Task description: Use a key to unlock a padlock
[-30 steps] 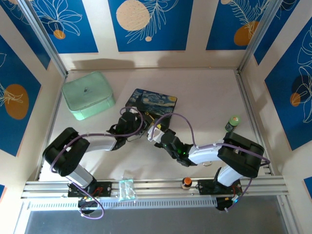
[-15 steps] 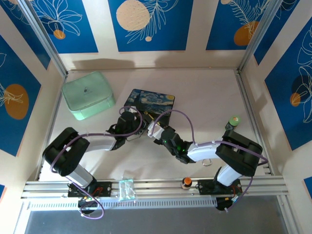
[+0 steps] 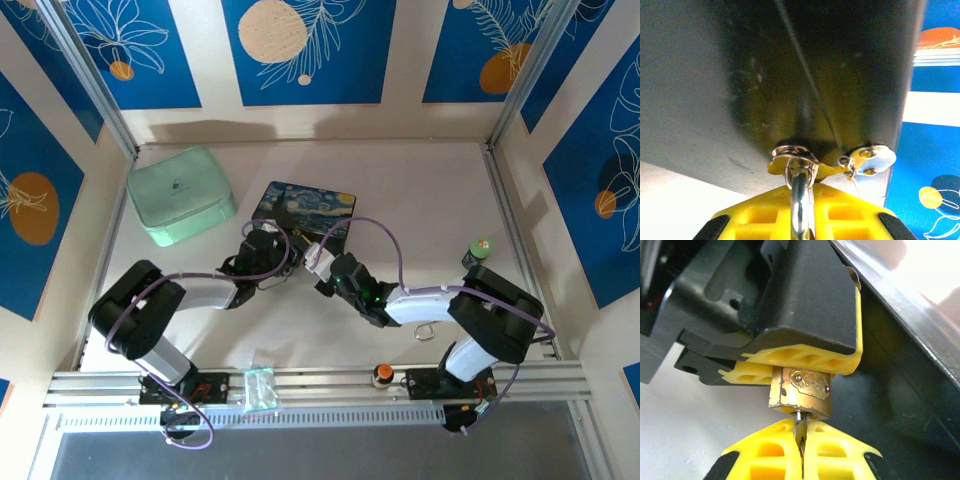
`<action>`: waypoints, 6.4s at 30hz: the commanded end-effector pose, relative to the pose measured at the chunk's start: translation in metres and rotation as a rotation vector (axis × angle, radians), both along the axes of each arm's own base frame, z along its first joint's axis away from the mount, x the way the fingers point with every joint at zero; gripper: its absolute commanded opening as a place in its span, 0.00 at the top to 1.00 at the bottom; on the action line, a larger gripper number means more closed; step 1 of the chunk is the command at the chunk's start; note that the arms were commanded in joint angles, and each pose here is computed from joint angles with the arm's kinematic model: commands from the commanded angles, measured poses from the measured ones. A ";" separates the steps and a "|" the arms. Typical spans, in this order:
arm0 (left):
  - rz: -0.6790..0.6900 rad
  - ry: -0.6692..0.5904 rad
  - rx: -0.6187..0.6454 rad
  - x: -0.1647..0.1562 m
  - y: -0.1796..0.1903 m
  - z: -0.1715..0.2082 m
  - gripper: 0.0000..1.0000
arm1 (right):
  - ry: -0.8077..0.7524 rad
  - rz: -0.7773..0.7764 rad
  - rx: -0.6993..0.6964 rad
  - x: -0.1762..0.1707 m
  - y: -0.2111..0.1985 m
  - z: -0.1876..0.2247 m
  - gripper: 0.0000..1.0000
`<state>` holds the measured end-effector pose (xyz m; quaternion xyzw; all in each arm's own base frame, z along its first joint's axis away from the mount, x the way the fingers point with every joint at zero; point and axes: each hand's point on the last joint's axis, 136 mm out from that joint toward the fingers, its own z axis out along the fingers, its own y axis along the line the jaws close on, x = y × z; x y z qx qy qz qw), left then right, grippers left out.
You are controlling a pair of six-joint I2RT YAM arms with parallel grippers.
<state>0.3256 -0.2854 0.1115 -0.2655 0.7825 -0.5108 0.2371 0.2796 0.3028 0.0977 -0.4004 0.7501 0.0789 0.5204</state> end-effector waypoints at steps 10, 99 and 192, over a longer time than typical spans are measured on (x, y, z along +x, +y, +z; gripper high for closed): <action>-0.067 -0.040 -0.074 -0.011 -0.011 0.013 1.00 | 0.506 0.037 0.393 -0.016 -0.007 -0.007 1.00; -0.214 -0.154 0.547 -0.042 -0.021 -0.073 0.63 | 0.730 -0.247 0.538 -0.048 0.016 -0.073 1.00; -0.050 -0.303 0.733 -0.031 0.067 0.026 0.53 | 0.722 -0.634 0.285 0.013 -0.030 -0.092 0.65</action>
